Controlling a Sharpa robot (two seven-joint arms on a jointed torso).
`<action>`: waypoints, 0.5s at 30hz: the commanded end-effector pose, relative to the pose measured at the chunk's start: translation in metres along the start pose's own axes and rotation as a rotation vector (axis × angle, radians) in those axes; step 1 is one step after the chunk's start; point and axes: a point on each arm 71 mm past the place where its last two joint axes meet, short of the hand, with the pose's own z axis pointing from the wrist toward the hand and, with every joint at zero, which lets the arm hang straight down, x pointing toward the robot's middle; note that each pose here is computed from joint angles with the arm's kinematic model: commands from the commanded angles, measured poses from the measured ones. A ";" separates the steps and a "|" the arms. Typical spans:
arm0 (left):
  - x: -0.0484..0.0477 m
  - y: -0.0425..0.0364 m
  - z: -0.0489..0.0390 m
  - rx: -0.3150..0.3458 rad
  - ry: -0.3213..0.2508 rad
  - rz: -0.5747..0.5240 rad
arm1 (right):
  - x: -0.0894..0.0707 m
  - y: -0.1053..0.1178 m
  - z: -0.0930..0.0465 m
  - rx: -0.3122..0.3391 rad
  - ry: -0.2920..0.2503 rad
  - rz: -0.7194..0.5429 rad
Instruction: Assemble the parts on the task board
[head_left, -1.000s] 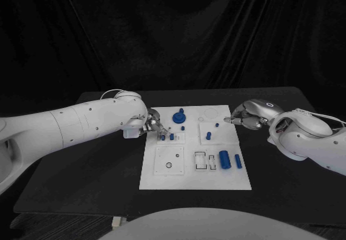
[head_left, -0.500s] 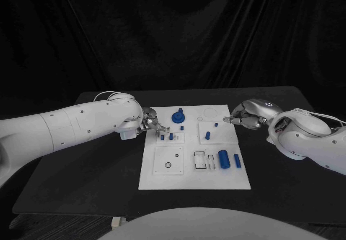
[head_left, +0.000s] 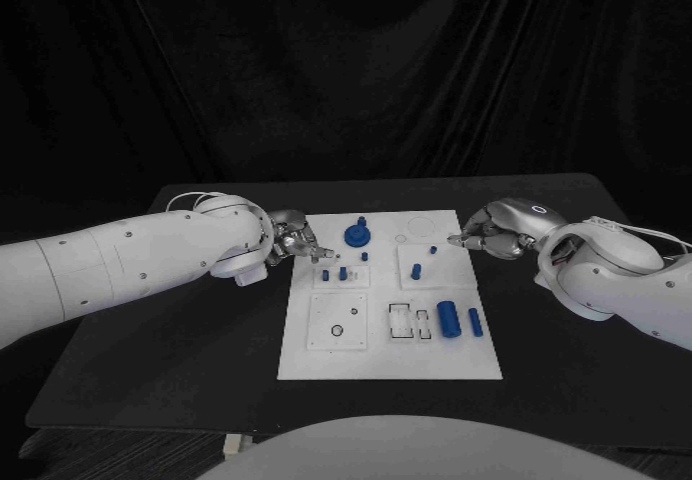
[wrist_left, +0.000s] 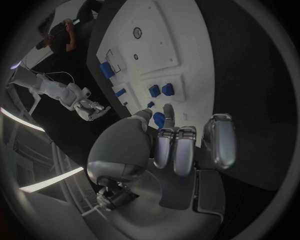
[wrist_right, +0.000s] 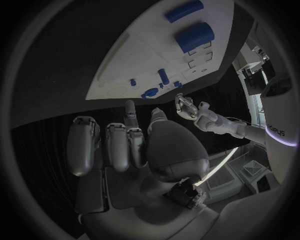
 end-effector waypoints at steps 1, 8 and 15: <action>-0.0018 -0.0039 -0.0032 0.034 -0.047 -0.020 | 0.001 -0.001 -0.001 0.003 0.006 -0.002; 0.0052 -0.0006 -0.0024 -0.010 -0.004 -0.010 | 0.002 0.000 0.000 0.001 0.008 -0.002; 0.0157 0.0020 0.0010 -0.038 0.037 -0.003 | 0.002 0.000 0.000 0.001 0.007 -0.002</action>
